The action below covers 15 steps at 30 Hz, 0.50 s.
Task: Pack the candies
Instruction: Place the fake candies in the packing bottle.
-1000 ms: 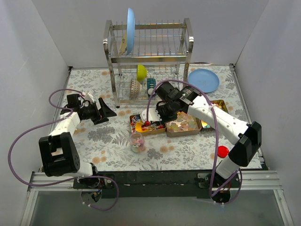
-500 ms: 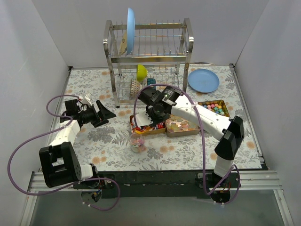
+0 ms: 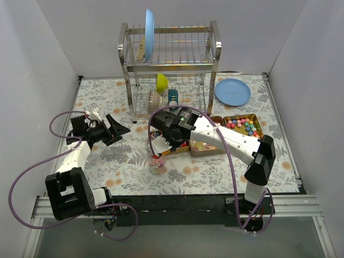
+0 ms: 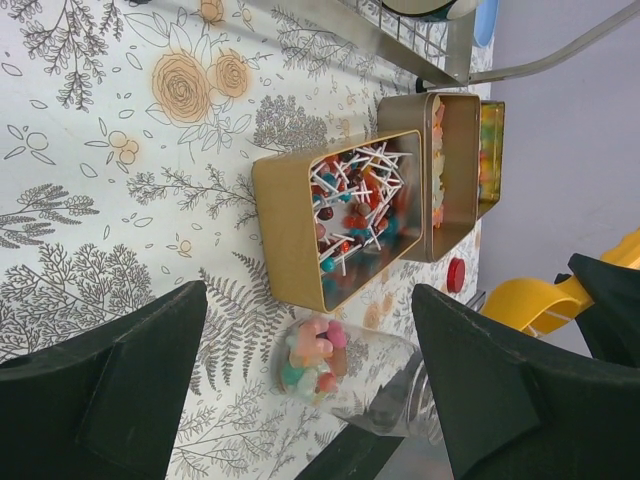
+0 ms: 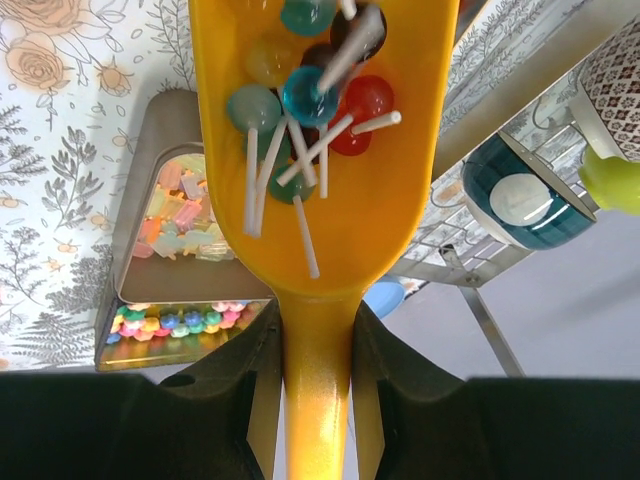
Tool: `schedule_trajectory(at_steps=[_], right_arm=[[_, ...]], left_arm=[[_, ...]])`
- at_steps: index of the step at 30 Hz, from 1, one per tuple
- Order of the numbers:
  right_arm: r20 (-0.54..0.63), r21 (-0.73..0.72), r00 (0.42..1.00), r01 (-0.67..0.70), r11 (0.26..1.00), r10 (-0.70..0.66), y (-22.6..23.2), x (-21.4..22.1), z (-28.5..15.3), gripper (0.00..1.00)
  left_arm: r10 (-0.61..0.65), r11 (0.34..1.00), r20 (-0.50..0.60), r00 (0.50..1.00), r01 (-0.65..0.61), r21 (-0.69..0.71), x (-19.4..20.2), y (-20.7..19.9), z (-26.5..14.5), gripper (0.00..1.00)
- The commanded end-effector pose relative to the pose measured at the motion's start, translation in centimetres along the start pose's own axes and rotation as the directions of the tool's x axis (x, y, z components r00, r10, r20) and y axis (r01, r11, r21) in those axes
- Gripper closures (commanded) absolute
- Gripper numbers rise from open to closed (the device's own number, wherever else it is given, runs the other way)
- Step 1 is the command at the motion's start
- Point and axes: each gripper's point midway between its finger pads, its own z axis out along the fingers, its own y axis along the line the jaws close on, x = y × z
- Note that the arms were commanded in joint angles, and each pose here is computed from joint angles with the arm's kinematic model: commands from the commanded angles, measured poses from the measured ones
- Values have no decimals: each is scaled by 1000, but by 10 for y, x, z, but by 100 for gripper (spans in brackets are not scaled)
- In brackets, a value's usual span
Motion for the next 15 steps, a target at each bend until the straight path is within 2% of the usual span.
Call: schedule_trajectory(at_steps=[1, 8, 15], right_arm=[[-121, 39, 986, 125, 991, -119, -3, 17, -20, 99], [-229, 46, 956, 199, 979, -184, -8, 28, -29, 99], [-285, 50, 932, 247, 968, -223, -10, 34, -35, 99]], left_arm=[[8, 1000, 34, 999, -9, 26, -2, -7, -7, 17], [4, 1000, 49, 999, -5, 28, -4, -9, -10, 17], [5, 1000, 50, 999, -7, 28, -5, -10, -10, 17]])
